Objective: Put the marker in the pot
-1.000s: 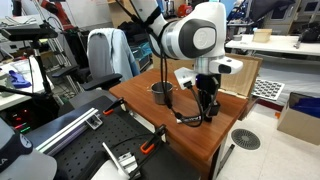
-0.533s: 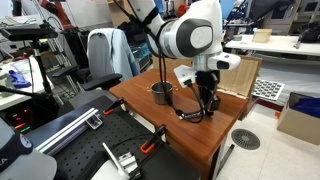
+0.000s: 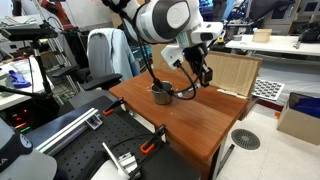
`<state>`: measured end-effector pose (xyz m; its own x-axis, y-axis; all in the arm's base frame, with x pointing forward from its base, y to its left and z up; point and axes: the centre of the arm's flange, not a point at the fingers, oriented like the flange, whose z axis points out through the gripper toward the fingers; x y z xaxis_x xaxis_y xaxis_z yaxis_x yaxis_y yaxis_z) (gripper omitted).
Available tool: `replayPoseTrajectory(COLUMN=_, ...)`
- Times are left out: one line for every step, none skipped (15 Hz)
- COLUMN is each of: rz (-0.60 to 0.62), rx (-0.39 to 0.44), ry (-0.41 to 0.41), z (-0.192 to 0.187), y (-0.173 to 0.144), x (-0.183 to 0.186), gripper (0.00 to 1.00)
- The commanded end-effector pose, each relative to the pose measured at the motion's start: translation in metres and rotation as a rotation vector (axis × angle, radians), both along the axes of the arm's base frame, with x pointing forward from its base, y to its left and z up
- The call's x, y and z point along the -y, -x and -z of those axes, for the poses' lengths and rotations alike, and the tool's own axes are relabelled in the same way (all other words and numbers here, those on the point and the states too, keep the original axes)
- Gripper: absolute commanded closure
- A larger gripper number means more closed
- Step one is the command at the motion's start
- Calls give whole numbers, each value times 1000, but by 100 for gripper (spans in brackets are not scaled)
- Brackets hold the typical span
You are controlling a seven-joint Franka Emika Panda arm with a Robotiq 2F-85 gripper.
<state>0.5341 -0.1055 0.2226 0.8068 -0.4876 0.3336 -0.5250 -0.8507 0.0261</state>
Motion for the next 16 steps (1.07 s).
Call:
replayPoseTrajectory(rz=-56, rx=133, ry=40, z=-35, y=33, x=-24, gripper=94)
replayPoseTrajectory(rz=-71, rx=176, ry=58, z=-43, y=39, x=-33, gripper=94)
replayPoseTrajectory(rz=-82, rx=204, ry=57, z=-47, y=43, x=-35, gripper=94)
replayPoseTrajectory(rz=-93, rx=228, ry=60, z=-50, y=46, x=-41, gripper=94)
replayPoseTrajectory(rz=-102, rx=250, ry=57, z=-51, y=50, x=-43, gripper=94)
replayPoseTrajectory(rz=-107, rx=265, ry=60, z=-51, y=51, x=-48, gripper=94)
replayPoseTrajectory(rz=-119, rx=275, ry=55, z=-49, y=53, x=-52, gripper=94)
replayPoseTrajectory(rz=-129, rx=281, ry=57, z=-47, y=55, x=-59, gripper=94)
replayPoseTrajectory(rz=-140, rx=282, ry=53, z=-44, y=57, x=-66, gripper=94)
replayPoseTrajectory(rz=-153, rx=279, ry=51, z=-40, y=58, x=-76, gripper=94)
replayPoseTrajectory(rz=-166, rx=271, ry=46, z=-35, y=59, x=-84, gripper=94)
replayPoseTrajectory(rz=-180, rx=261, ry=43, z=-30, y=60, x=-94, gripper=94)
replayPoseTrajectory(rz=-190, rx=250, ry=41, z=-24, y=62, x=-104, gripper=94)
replayPoseTrajectory(rz=-200, rx=240, ry=40, z=-18, y=63, x=-113, gripper=94)
replayPoseTrajectory(rz=-207, rx=234, ry=38, z=-13, y=65, x=-120, gripper=94)
replayPoseTrajectory(rz=-218, rx=224, ry=39, z=-7, y=66, x=-128, gripper=94)
